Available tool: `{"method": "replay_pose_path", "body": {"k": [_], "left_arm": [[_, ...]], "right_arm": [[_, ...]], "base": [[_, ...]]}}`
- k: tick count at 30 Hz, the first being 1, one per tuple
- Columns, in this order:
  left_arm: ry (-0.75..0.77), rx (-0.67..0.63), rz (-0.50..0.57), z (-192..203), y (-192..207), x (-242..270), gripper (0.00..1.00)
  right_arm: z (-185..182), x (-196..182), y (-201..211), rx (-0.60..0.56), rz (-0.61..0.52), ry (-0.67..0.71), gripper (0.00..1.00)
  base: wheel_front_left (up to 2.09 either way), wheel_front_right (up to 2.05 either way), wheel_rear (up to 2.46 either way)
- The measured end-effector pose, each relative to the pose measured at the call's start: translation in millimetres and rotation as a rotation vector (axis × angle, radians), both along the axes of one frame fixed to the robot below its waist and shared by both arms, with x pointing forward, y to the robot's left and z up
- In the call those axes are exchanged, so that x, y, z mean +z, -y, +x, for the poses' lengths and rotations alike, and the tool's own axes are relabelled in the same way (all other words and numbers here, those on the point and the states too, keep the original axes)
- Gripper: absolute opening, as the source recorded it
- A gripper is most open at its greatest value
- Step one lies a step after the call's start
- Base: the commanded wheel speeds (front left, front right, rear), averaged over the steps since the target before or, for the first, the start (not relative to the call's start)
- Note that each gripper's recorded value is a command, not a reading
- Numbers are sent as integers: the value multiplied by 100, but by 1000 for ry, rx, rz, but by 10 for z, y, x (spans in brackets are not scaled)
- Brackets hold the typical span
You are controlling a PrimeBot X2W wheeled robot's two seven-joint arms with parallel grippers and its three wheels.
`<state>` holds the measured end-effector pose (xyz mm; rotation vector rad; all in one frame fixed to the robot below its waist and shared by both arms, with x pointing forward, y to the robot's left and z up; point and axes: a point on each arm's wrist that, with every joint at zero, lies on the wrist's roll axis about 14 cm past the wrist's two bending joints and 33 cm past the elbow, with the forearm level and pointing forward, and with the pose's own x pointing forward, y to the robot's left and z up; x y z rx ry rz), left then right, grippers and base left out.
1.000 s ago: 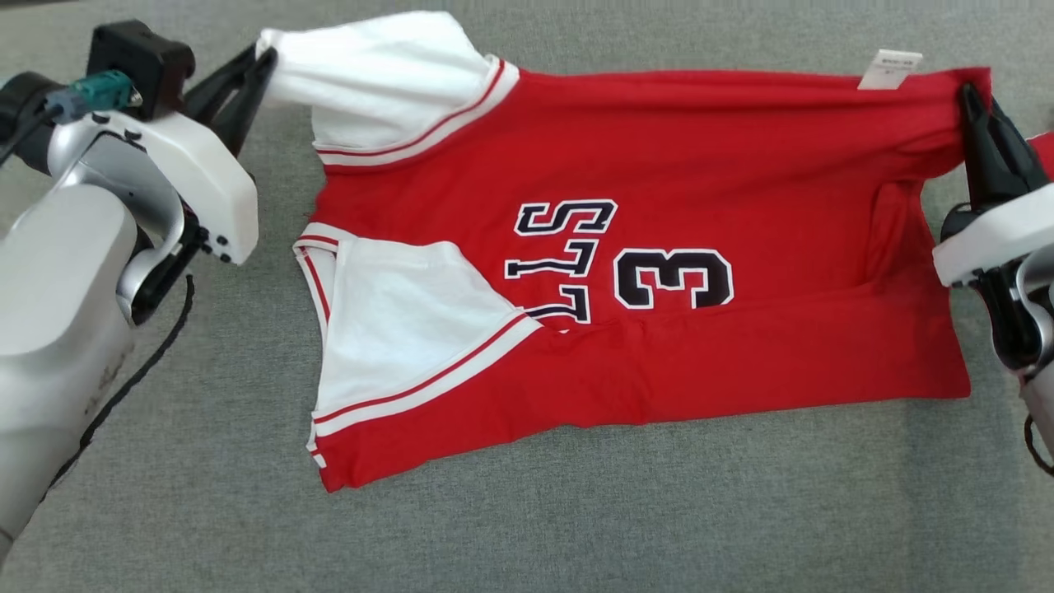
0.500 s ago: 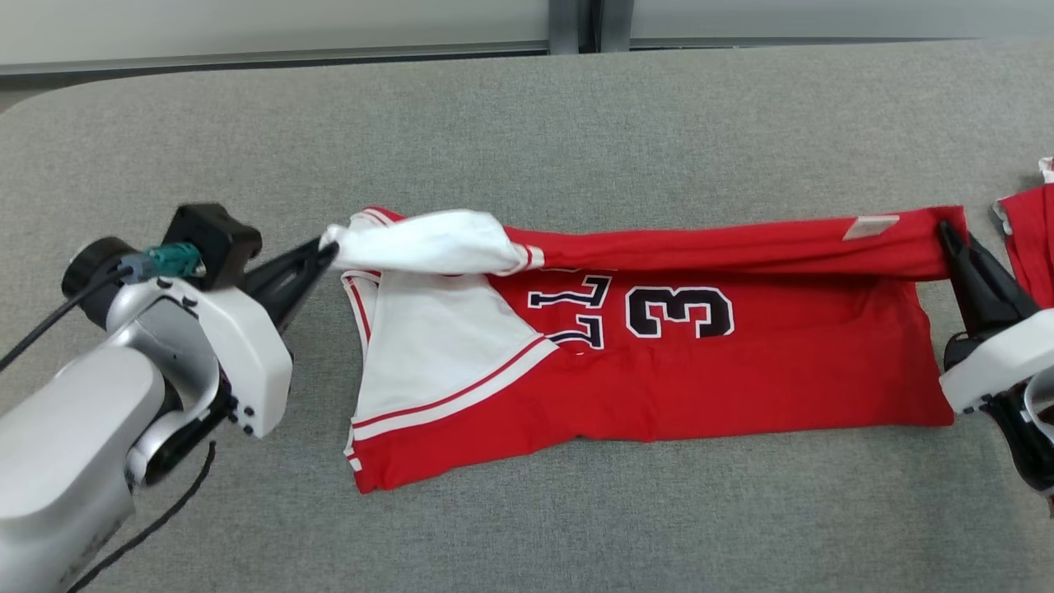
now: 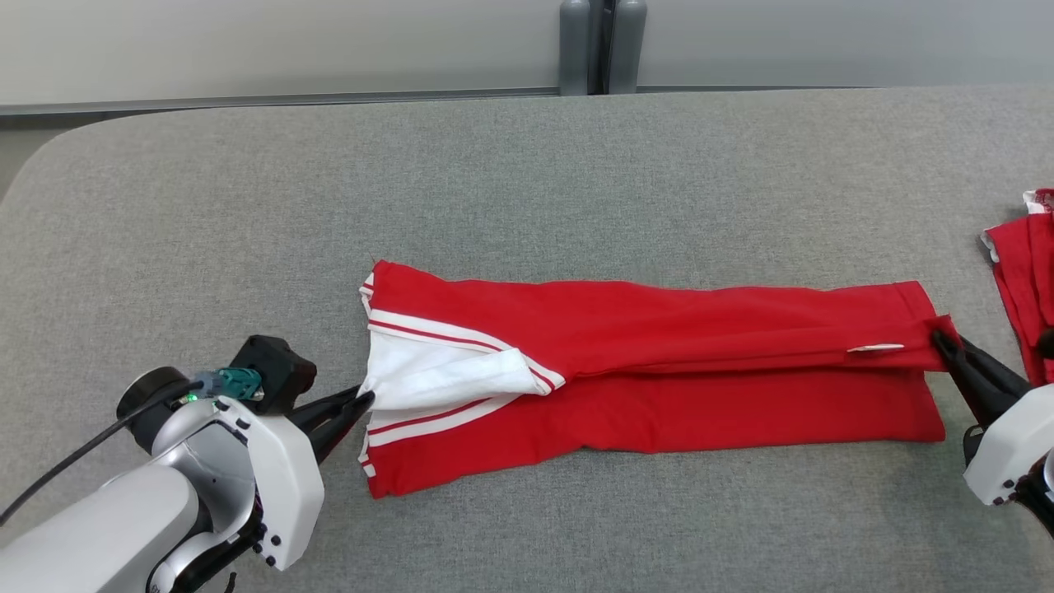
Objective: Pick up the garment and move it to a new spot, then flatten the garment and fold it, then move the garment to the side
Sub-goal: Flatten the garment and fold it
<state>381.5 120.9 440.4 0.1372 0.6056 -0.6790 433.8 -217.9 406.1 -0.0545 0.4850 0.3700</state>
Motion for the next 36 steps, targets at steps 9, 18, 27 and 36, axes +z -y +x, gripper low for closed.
{"method": "replay_pose_path", "body": {"k": [9, 18, 27, 36], "left_arm": [[-51, -14, 16, -174, 44, -196, 67], [47, 100, -53, -35, -8, -44, 100], [491, 415, -293, 498, -315, 917, 100], [699, 655, -521, 325, -531, 1417, 100]], "right_arm": [[-234, -139, 43, -28, 32, -118, 100], [-82, 209, 177, -157, 179, -15, 100], [254, 965, 62, -185, 292, 314, 100], [97, 1425, -330, -163, 361, 553, 100]], "base": [[0, 0, 0], [0, 0, 0], [0, 0, 0], [0, 0, 0]]}}
